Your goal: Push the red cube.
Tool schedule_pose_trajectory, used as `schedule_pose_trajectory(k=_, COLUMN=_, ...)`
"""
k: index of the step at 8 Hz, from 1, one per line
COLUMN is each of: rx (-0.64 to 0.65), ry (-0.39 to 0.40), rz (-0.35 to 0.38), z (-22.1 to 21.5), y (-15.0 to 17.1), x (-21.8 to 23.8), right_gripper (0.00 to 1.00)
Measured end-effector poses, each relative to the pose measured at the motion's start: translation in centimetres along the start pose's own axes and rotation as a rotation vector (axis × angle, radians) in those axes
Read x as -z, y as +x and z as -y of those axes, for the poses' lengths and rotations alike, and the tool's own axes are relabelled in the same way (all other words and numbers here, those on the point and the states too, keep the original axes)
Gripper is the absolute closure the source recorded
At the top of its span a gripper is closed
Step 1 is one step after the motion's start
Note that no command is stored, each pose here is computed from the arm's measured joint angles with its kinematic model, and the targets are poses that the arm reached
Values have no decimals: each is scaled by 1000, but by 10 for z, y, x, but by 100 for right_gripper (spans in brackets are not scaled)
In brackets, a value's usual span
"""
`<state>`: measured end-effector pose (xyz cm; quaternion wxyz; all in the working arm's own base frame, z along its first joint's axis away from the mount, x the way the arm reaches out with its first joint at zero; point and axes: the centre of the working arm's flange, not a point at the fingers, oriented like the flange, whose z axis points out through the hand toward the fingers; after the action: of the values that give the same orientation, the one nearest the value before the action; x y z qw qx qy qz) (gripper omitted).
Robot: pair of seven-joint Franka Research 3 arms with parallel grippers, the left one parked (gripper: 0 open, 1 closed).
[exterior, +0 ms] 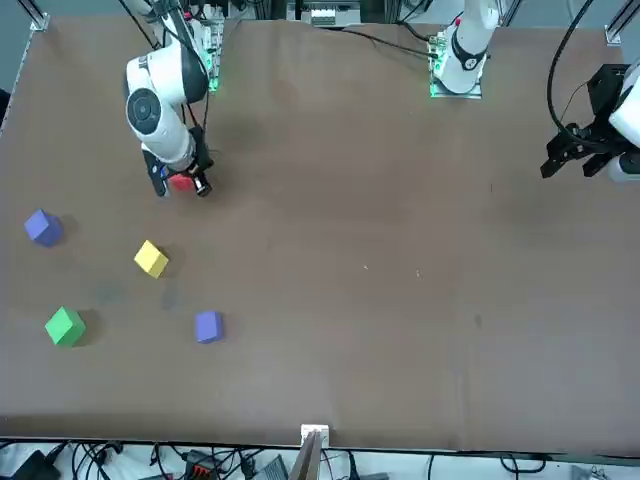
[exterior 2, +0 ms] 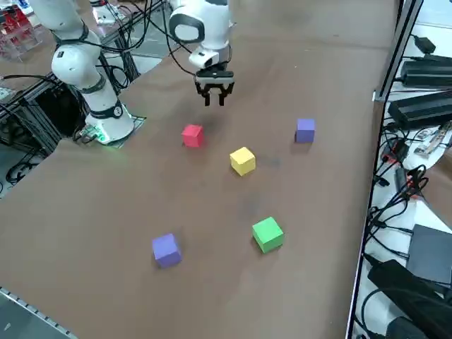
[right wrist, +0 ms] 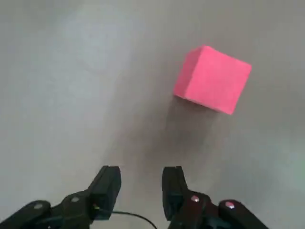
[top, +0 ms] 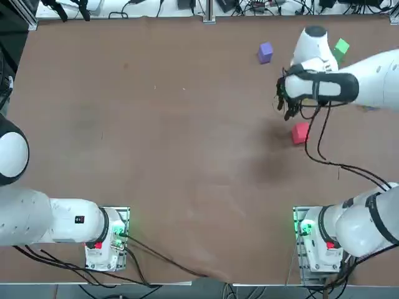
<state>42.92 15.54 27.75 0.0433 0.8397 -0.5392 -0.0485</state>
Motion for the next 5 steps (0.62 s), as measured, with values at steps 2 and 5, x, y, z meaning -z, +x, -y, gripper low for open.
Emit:
schedule_pose_trajectory(k=2, rx=-60, ry=1, rz=4, z=-24, y=-1, x=-16, right_gripper=46)
schedule_pose_trajectory(k=5, rx=-122, ry=29, rz=2, z=-37, y=0, x=-31, right_gripper=47)
